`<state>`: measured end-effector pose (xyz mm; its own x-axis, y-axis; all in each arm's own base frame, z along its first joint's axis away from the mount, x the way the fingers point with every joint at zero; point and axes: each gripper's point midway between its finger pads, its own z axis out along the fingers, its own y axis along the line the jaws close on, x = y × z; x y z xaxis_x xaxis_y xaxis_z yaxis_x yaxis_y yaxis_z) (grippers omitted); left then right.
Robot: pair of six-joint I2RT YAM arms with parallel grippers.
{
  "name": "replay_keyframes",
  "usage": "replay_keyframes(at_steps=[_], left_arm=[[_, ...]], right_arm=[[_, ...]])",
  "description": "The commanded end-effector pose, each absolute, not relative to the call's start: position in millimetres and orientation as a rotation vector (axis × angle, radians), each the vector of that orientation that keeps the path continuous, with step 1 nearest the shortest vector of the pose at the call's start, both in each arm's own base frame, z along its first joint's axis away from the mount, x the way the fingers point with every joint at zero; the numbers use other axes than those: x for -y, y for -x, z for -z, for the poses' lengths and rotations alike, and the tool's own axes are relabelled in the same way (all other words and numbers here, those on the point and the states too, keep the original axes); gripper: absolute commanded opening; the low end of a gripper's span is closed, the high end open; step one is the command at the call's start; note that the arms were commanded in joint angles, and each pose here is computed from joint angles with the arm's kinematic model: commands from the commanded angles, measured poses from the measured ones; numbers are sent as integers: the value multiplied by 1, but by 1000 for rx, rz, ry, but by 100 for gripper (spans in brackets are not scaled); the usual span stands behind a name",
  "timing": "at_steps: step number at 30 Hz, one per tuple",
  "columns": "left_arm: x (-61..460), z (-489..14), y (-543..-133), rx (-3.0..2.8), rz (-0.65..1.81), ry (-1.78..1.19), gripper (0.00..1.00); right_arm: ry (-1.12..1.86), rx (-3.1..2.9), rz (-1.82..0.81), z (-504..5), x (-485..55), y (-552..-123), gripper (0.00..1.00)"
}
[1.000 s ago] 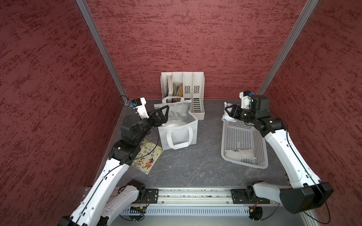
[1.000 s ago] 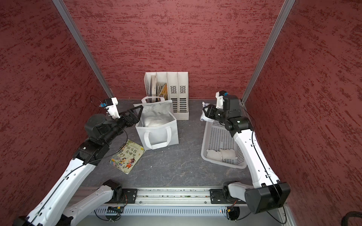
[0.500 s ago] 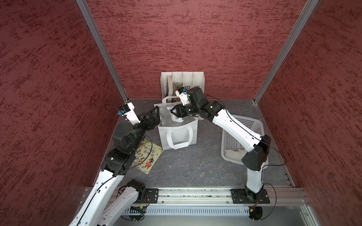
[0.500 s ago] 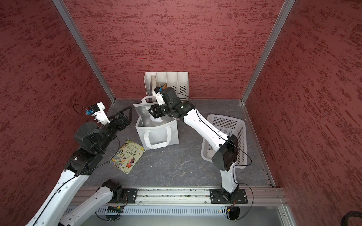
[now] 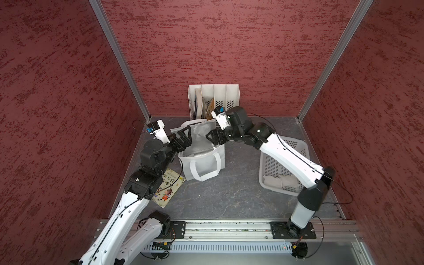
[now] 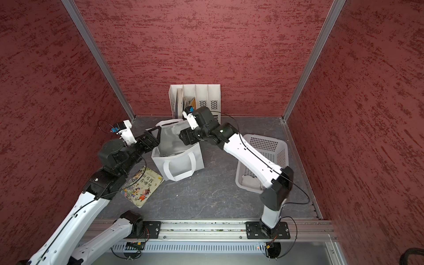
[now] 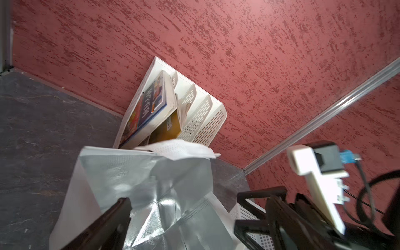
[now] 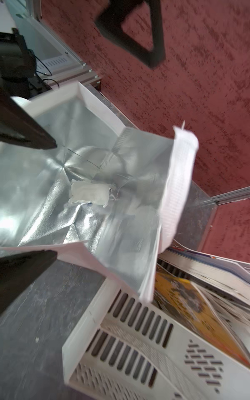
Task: Place the ice pack in the delivery bag
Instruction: Place the ice pack in the delivery bag, then pick up the ice pack from the bin.
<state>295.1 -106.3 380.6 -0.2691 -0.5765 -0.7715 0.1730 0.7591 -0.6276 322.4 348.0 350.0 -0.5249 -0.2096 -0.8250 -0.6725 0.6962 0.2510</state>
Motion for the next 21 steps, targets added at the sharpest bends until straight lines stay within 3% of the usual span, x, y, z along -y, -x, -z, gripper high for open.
replay_keyframes(at_steps=[1,6,11,15,21], left_arm=[[139,-422,-283,-1625,872,139,100],[218,-437,-269,-1662,985,-157,99],[339,-404,-236,-1763,1070,-579,100],[407,-366,-210,-1804,1061,-865,100],[437,-328,-213,-1866,1067,-945,100]], right_arm=[[509,-1794,-662,-421,-290,-304,89],[122,-2030,-550,-343,-171,-293,94],[-163,-2446,-406,-227,-93,-249,96],[-442,-2643,-311,-167,-58,-217,98],[-745,-2709,-273,-117,-36,-209,97]])
